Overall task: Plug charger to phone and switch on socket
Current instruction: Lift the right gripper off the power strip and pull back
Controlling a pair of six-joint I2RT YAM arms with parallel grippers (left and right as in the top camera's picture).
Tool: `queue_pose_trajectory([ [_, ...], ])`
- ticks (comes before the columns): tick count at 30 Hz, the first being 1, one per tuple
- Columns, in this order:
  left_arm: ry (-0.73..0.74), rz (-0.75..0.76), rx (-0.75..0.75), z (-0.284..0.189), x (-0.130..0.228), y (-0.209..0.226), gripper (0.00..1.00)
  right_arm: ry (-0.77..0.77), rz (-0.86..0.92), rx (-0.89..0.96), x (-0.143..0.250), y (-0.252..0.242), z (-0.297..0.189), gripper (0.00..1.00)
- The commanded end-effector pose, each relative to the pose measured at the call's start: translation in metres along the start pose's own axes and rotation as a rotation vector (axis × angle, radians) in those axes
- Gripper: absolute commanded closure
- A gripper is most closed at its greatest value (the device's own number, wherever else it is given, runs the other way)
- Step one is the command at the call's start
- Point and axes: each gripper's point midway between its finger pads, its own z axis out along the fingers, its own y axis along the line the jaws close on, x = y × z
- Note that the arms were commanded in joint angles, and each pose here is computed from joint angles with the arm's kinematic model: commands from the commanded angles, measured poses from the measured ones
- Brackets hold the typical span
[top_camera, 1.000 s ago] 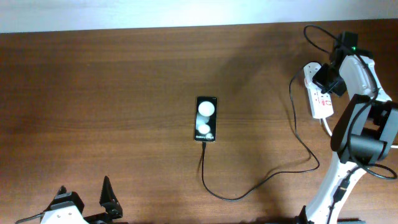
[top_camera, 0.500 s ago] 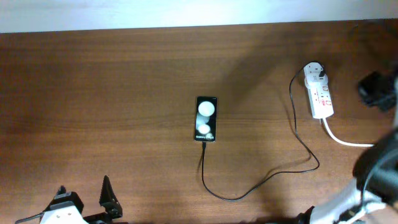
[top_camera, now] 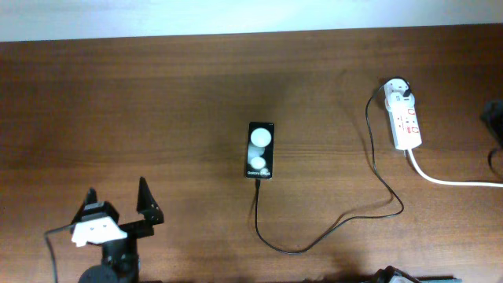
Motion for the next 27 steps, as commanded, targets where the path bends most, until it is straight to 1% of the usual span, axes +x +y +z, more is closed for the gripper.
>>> queue_pose_trajectory([
  [1, -0.018, 0.013, 0.055, 0.016, 0.023, -0.008, 0.01, -0.042, -0.038, -0.076, 0.014, 0.018, -0.036, 0.96],
  [4, -0.034, 0.010, 0.072, 0.028, 0.045, -0.010, 0.01, -0.063, -0.075, -0.139, 0.028, 0.032, -0.061, 0.96],
  [6, -0.029, 0.011, 0.073, 0.034, 0.065, -0.008, 0.01, -0.037, -0.111, -0.164, 0.041, 0.038, -0.067, 0.96],
  [8, 0.001, 0.015, 0.086, 0.037, 0.082, -0.009, 0.01, -0.006, -0.157, -0.187, 0.051, 0.044, -0.067, 0.96],
  [10, 0.042, 0.020, 0.079, 0.037, 0.092, -0.007, 0.01, 0.018, -0.198, -0.233, 0.061, 0.055, -0.072, 0.96],
  [12, 0.075, 0.024, 0.074, 0.036, 0.100, -0.006, 0.01, 0.037, -0.231, -0.275, 0.071, 0.064, -0.078, 0.96],
  [13, 0.076, 0.025, 0.074, 0.036, 0.100, -0.006, 0.01, 0.043, -0.244, -0.292, 0.074, 0.067, -0.080, 0.92],
  [15, 0.076, 0.025, 0.074, 0.036, 0.100, -0.006, 0.01, 0.049, -0.266, -0.322, 0.081, 0.072, -0.087, 0.91],
  [18, 0.076, 0.025, 0.074, 0.036, 0.100, -0.006, 0.01, 0.006, -0.401, -0.383, 0.089, 0.079, -0.109, 0.88],
  [21, 0.076, 0.025, 0.074, 0.036, 0.100, -0.006, 0.01, -0.065, -0.516, -0.451, 0.096, 0.085, -0.144, 0.80],
  [23, 0.076, 0.025, 0.074, 0.036, 0.100, -0.006, 0.01, -0.126, -0.605, -0.529, 0.107, 0.086, -0.179, 0.74],
  [24, 0.076, 0.025, 0.074, 0.036, 0.100, -0.006, 0.01, -0.143, -0.620, -0.548, 0.111, 0.085, -0.189, 0.71],
  [25, 0.076, 0.025, 0.074, 0.036, 0.100, -0.006, 0.01, -0.165, -0.643, -0.577, 0.116, 0.083, -0.201, 0.61],
  [26, 0.076, 0.025, 0.074, 0.036, 0.100, -0.006, 0.01, -0.184, -0.661, -0.602, 0.120, 0.080, -0.212, 0.47],
  [27, 0.076, 0.025, 0.074, 0.036, 0.100, -0.006, 0.01, -0.202, -0.672, -0.623, 0.124, 0.078, -0.221, 0.41],
])
